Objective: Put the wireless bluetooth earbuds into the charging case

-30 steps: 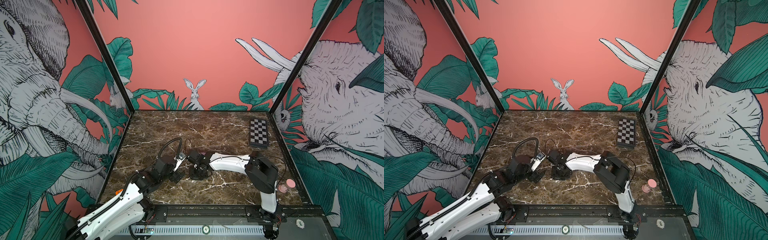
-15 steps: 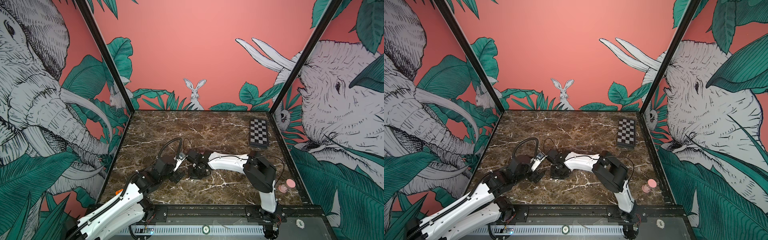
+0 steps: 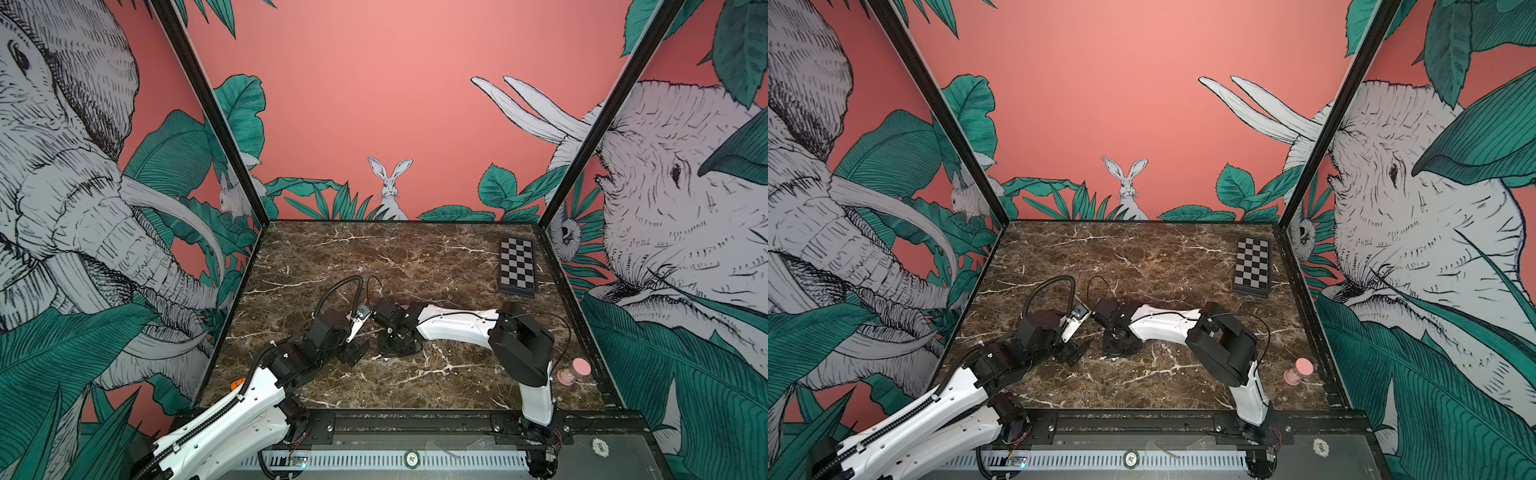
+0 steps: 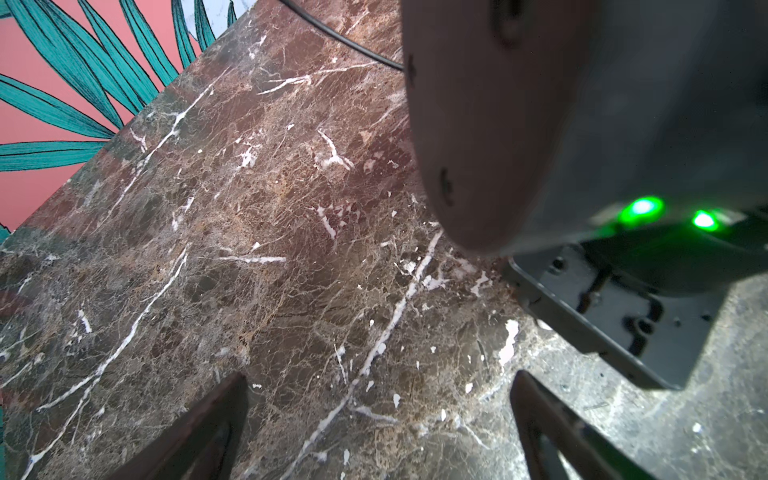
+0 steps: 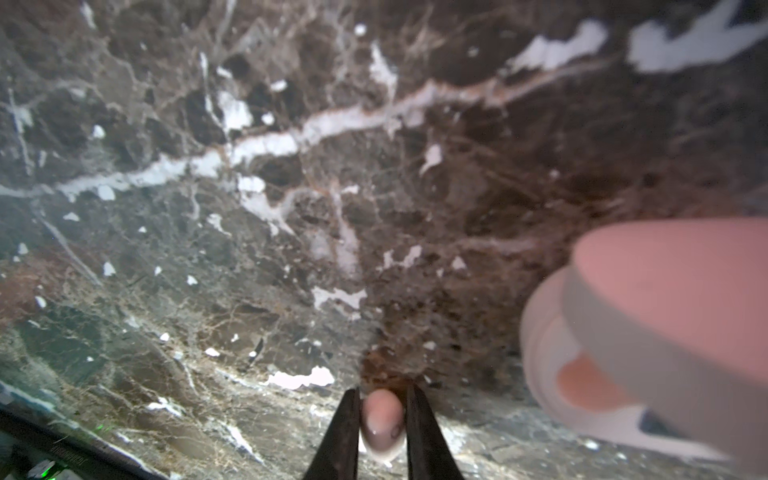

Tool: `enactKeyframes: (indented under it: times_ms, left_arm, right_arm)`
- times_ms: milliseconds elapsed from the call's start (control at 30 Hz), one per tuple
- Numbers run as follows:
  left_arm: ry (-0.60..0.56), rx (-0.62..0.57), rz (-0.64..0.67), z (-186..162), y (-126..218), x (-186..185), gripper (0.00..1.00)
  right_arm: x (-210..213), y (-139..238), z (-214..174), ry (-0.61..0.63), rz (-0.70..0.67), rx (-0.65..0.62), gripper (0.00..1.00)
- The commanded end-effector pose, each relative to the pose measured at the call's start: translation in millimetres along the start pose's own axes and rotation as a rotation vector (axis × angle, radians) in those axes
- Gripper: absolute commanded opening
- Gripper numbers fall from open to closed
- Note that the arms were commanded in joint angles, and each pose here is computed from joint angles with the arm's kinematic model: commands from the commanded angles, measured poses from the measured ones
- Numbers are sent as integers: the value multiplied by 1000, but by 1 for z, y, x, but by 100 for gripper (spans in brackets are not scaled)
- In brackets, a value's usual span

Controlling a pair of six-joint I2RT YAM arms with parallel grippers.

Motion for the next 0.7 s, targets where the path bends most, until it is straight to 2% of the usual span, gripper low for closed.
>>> enactKeyframes:
  times_ms: [0,200,433,667]
  left_arm:
    - [13,-47,17,11,7,4,99]
    - [17,-50,20,11,7,5,99]
    - [19,-48,15,11,7,4,99]
    - [18,-48,12,11,7,4,99]
  right_arm:
    - [-4,14,-5,19,-36,-26,21]
    - [-3,21,-4,27,-36,-52,21]
    - [-5,10,-9,7,-43,-2,26]
    - [-4,5,-9,7,-35,6,25]
Point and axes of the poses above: each gripper's point midway between its finger pads, its own y axis back along the fingers, its own x axis along the line the jaws close on, z = x × y, the point moved 9 cm from there along y, back along the fingers, and after that the axes turned 8 degrees about y, right-handed, at the moved point
